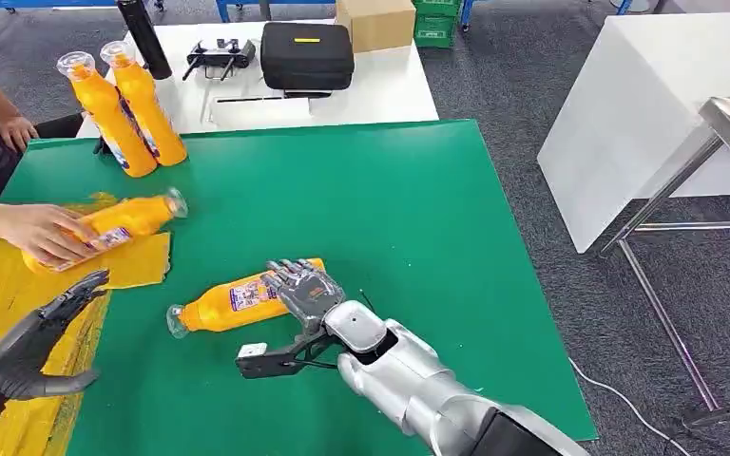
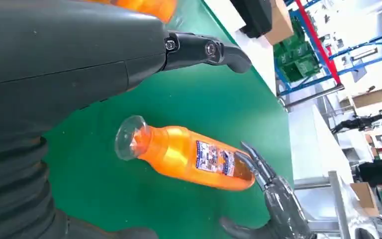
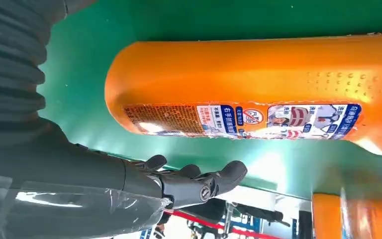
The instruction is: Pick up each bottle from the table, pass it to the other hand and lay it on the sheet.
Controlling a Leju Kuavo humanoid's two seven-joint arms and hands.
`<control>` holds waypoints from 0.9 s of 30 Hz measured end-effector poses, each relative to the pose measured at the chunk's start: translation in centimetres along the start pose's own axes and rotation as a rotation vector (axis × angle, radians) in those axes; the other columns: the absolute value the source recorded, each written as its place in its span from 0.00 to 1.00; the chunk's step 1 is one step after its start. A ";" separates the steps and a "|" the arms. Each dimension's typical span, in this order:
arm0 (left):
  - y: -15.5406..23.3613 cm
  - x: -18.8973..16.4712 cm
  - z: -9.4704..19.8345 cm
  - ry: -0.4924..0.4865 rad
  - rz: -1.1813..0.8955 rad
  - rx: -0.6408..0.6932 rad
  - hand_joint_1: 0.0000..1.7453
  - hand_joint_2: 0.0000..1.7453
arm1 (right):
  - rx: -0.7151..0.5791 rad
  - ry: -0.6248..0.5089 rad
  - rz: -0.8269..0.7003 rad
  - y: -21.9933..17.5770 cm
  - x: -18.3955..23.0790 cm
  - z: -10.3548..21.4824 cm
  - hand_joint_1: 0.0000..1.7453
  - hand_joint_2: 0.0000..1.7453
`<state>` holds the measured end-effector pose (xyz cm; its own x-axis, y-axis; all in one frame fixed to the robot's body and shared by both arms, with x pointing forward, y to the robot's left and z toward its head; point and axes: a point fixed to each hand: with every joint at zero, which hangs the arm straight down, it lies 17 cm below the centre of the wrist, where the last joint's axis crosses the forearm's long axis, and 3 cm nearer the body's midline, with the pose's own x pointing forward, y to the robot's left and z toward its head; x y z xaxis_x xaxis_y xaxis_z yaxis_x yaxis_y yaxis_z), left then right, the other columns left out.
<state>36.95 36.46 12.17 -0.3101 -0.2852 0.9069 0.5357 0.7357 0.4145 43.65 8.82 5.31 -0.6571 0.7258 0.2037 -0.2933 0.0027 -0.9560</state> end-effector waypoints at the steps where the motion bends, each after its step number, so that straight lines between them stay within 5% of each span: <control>1: 0.0 0.0 0.0 -0.001 -0.001 0.000 0.00 1.00 | 0.000 0.000 0.000 0.0 0.0 0.0 0.00 1.00; 27: -0.1 0.4 0.1 -0.013 0.004 0.007 0.00 1.00 | -0.018 0.017 -0.009 -1.0 -0.6 -0.2 0.00 1.00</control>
<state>36.64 36.30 12.51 -0.3184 -0.2744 0.9074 0.5315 0.7409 0.4106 44.52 8.53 6.10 -0.6427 0.7370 0.2092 -0.2867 0.0218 -0.9578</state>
